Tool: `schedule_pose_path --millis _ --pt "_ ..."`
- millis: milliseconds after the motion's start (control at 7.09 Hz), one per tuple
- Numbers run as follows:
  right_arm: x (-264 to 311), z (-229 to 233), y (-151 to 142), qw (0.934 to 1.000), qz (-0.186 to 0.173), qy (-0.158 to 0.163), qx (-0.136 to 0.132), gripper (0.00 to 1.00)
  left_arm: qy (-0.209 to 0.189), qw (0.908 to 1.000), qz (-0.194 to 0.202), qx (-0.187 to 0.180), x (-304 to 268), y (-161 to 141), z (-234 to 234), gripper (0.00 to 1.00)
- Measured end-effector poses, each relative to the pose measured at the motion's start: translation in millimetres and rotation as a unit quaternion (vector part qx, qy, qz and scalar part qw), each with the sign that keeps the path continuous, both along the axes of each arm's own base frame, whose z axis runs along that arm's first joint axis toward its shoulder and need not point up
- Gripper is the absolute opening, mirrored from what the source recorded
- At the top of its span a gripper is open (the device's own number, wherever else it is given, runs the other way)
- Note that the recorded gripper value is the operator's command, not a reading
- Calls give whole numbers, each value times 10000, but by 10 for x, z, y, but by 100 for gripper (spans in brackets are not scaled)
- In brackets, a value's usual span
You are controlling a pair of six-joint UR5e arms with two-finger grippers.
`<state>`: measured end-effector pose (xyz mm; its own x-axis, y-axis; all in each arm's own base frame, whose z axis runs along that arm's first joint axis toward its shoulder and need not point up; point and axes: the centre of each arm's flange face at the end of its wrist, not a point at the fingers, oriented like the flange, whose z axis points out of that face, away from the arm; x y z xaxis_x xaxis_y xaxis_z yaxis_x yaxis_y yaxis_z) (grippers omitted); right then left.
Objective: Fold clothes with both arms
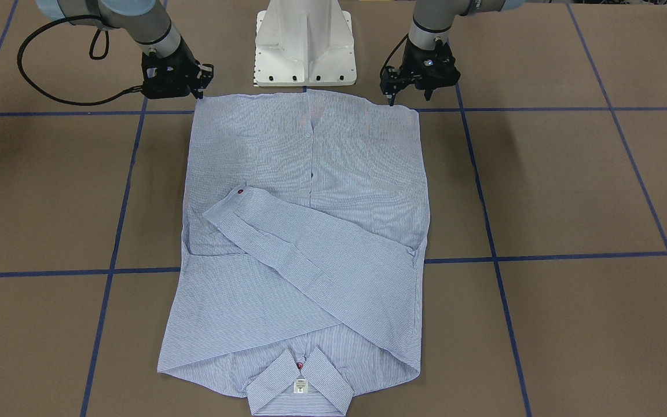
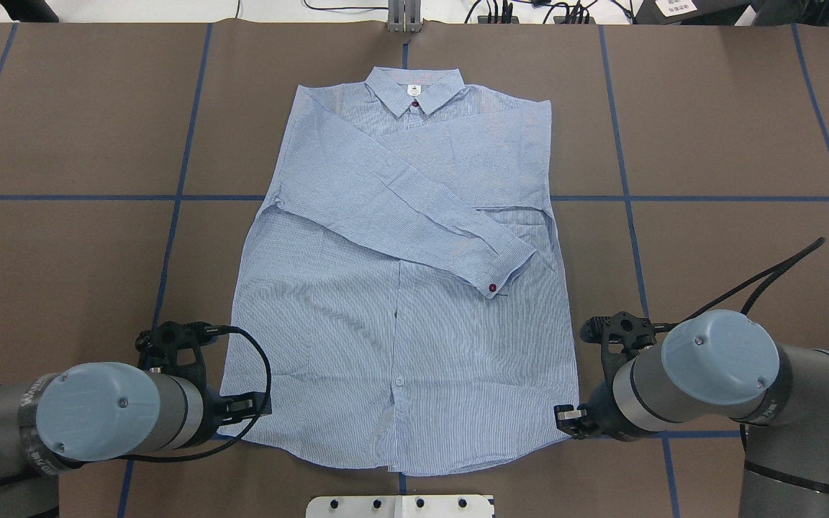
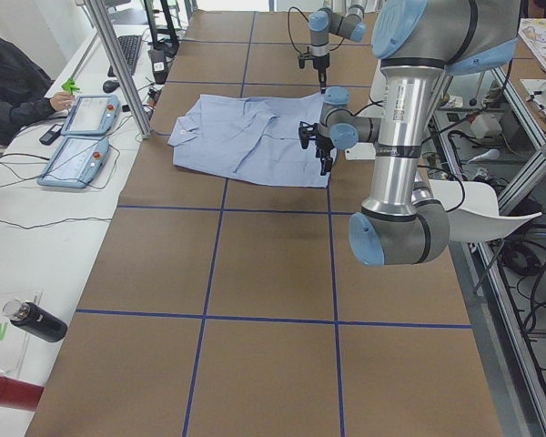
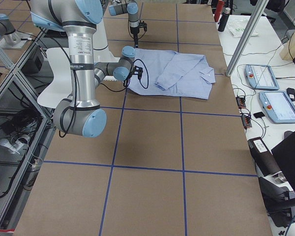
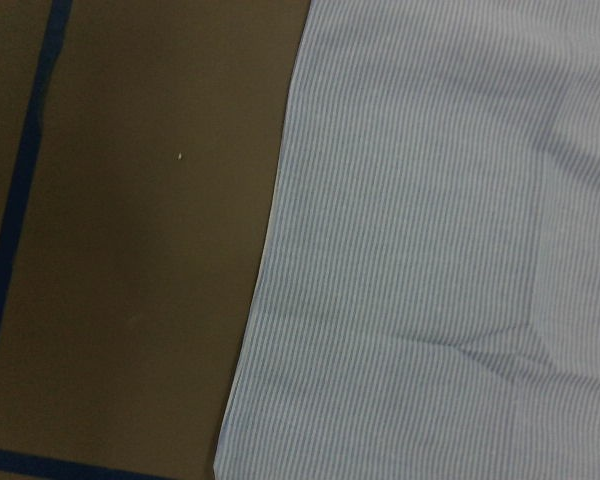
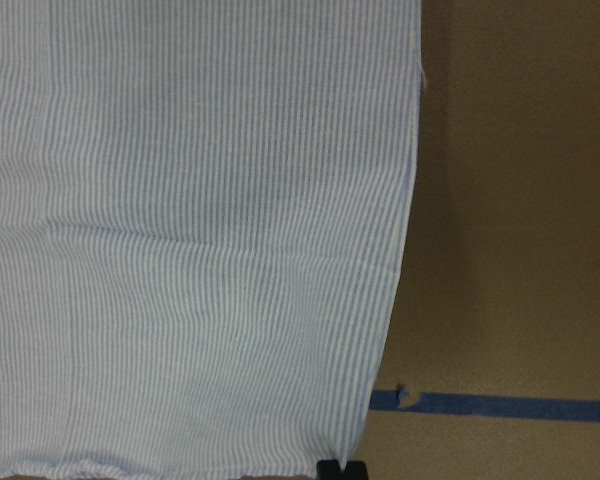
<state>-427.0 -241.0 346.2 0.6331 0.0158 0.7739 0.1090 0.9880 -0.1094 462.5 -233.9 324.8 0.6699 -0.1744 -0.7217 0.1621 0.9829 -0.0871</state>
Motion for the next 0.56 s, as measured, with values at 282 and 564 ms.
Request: schedule_pose_path --millis 282,564 --pt "18 2 -25 10000 26 2 -6 0 -23 10000 7 -36 96 13 106 75" --pt "33 3 -50 10000 52 4 -12 0 -89 10000 25 -38 136 11 178 73"
